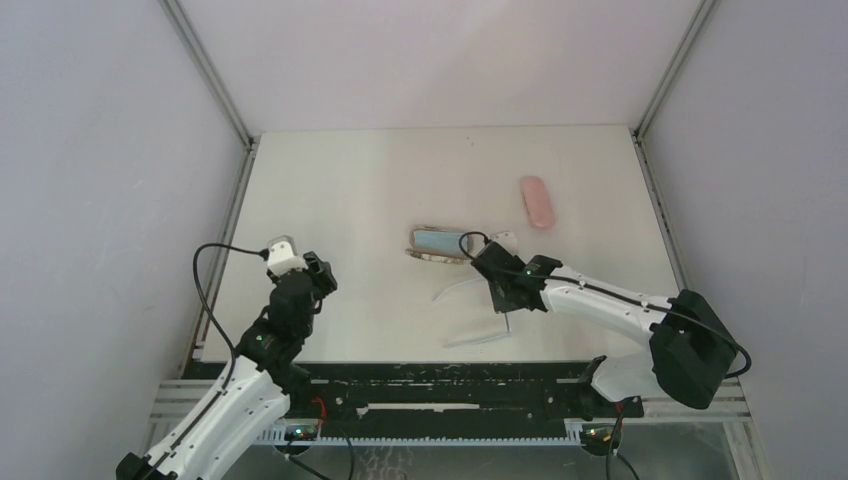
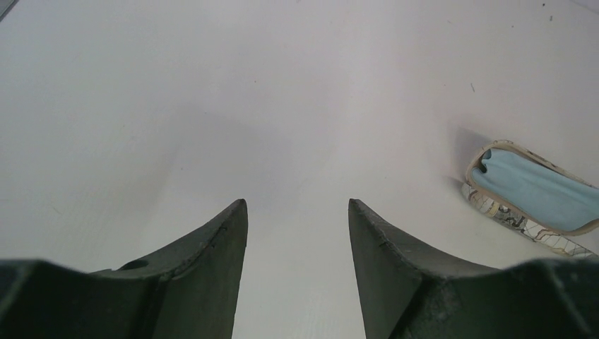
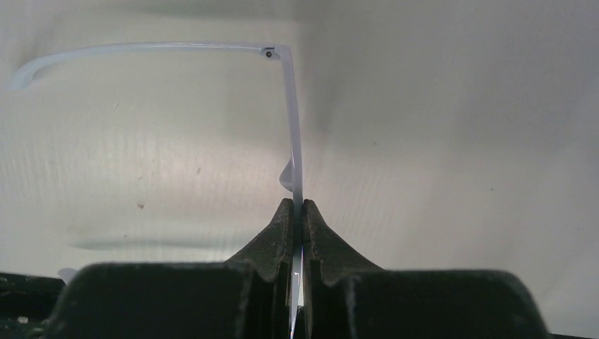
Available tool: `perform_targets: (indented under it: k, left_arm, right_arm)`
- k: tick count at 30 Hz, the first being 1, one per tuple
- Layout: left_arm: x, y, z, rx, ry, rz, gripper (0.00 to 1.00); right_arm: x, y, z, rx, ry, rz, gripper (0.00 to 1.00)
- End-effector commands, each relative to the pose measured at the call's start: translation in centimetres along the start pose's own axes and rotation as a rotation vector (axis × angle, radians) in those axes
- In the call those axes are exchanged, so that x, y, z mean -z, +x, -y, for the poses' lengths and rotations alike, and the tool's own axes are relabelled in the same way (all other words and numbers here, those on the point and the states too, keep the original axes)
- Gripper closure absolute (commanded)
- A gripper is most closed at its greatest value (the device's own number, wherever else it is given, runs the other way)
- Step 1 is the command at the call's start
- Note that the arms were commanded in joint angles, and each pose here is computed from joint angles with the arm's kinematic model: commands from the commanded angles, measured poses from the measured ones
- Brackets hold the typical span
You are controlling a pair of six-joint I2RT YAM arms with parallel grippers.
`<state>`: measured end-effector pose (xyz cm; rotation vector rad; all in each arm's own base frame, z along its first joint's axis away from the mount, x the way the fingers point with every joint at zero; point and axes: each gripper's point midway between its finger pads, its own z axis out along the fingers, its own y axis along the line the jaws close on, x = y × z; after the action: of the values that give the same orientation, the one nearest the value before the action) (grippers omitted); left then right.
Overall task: Organize the sunglasses
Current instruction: Adjust the sunglasses at the center of the board.
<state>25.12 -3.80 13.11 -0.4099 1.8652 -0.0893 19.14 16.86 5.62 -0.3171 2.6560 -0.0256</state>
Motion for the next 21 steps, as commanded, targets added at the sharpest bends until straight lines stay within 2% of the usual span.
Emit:
perform_targets:
  k: [1,6,13,21]
  left_arm:
    - [-0.1,-1.5,0.6,0.009,0.012,0.050,0.41]
    - [-0.3,-1.4,0.7,0.005,0.013,0.044,0.41]
    - [-0.3,-1.3,0.8,-0.001,0.014,0.039,0.41]
    - [-0.4,-1.3,0.8,-0.002,0.012,0.038,0.41]
  right_arm:
    - [-0.6,-2.2,-0.2,-0.009,-0.027,0.045,1.00]
    - [-1.7,-1.7,0.3,0.003,-0.005,0.008,0.95]
    - [-1.5,-1.9,-0.2,-0.005,-0.066,0.013,0.80]
    - [-1.1,-2.2,-0.1,-0.013,-0.137,-0.001,0.80]
